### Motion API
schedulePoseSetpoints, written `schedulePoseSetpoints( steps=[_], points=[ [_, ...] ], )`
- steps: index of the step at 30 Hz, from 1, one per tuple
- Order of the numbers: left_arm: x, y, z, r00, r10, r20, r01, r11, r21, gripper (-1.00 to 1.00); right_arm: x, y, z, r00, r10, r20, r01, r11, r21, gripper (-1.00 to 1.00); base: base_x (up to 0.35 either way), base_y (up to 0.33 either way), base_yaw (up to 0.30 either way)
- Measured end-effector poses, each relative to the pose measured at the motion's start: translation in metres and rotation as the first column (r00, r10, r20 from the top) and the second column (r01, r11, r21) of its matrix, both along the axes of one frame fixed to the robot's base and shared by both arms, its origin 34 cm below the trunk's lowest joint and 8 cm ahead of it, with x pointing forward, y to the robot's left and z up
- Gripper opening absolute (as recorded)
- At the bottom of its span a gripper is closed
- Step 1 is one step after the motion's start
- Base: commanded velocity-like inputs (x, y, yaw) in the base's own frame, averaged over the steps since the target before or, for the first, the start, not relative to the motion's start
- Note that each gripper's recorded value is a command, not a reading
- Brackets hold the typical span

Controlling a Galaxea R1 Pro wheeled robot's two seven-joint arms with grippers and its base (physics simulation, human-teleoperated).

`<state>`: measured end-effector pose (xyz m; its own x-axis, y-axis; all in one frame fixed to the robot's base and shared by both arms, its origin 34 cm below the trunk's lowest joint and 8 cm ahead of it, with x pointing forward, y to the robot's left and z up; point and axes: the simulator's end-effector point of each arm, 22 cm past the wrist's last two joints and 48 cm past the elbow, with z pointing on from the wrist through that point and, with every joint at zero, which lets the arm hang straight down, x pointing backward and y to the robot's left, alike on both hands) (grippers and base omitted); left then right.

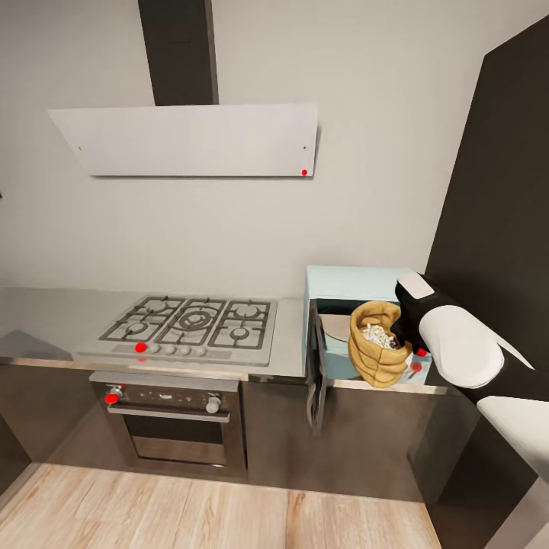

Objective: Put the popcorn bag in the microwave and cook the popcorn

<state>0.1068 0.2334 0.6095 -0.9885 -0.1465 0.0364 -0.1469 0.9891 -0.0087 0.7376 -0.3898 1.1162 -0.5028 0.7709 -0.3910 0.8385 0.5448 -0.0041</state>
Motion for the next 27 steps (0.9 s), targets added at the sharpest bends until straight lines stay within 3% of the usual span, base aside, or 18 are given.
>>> schedulePoseSetpoints(
  steps=[9, 27],
  points=[
    [0.001, -0.001, -0.001, 1.0, 0.0, -0.001, 0.0, 1.0, -0.002, 1.0, -0.011, -0.008, -0.001, 0.998, -0.027, -0.05, 0.026, 0.999, -0.034, -1.0, 0.0, 0.0, 0.0],
    [0.002, -0.001, -0.001, 1.0, -0.004, 0.007, 0.005, 1.0, -0.006, 1.0, -0.012, -0.007, -0.001, 0.998, -0.028, -0.052, 0.026, 0.999, -0.035, -1.0, 0.045, 0.0, 0.0]
  ],
)
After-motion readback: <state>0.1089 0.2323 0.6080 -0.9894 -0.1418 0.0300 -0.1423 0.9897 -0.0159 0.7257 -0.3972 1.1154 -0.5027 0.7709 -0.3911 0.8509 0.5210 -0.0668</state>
